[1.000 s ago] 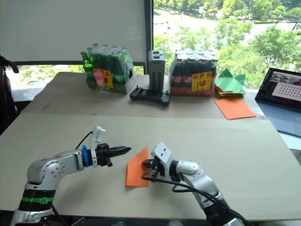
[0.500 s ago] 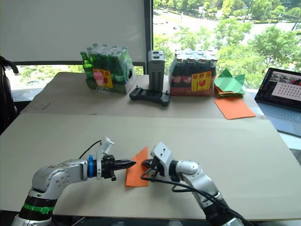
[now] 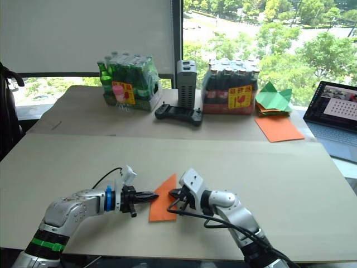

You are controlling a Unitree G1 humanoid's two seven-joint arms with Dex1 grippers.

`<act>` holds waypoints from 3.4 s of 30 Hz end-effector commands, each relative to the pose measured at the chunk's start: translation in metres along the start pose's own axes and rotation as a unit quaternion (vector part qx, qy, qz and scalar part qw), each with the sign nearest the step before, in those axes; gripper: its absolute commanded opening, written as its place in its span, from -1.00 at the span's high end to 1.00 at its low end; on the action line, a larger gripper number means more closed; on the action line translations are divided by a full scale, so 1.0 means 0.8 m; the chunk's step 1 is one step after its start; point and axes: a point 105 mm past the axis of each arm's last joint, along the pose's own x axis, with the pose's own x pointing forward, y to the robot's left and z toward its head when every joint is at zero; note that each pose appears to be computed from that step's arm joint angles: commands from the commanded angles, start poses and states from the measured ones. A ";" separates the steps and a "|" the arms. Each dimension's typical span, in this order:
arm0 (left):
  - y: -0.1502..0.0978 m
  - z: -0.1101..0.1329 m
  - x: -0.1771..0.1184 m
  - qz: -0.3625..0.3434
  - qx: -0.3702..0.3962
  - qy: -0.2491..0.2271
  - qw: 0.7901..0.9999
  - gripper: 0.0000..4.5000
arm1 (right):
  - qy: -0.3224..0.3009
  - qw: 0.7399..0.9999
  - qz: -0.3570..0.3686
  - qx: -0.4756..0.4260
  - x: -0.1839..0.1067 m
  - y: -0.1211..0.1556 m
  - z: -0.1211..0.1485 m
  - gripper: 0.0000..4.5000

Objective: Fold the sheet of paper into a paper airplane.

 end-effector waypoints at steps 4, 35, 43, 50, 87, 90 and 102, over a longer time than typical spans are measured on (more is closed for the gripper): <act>0.015 -0.024 0.002 0.024 -0.019 0.032 0.999 0.98 | -0.002 1.000 -0.012 -0.005 0.000 -0.005 0.001 0.99; 0.010 -0.025 0.000 0.022 -0.019 0.030 0.999 0.98 | 0.025 0.993 -0.111 -0.011 0.022 -0.054 -0.023 0.99; 0.008 -0.024 0.000 0.022 -0.017 0.028 0.999 0.98 | 0.026 0.993 -0.117 -0.003 0.027 -0.059 -0.023 0.99; 0.008 -0.024 0.000 0.024 -0.020 0.026 0.999 0.98 | 0.034 0.998 -0.054 0.003 0.024 -0.030 -0.028 0.99; 0.010 -0.023 -0.001 0.029 -0.021 0.026 0.999 0.98 | 0.071 0.996 0.048 0.030 -0.007 0.017 -0.045 0.99; 0.010 -0.023 -0.001 0.028 -0.021 0.027 0.999 0.98 | 0.048 0.998 0.026 0.042 -0.004 0.006 -0.034 0.99; 0.010 -0.022 -0.001 0.027 -0.020 0.028 0.999 0.98 | -0.034 0.996 -0.027 0.079 0.001 -0.022 0.003 0.99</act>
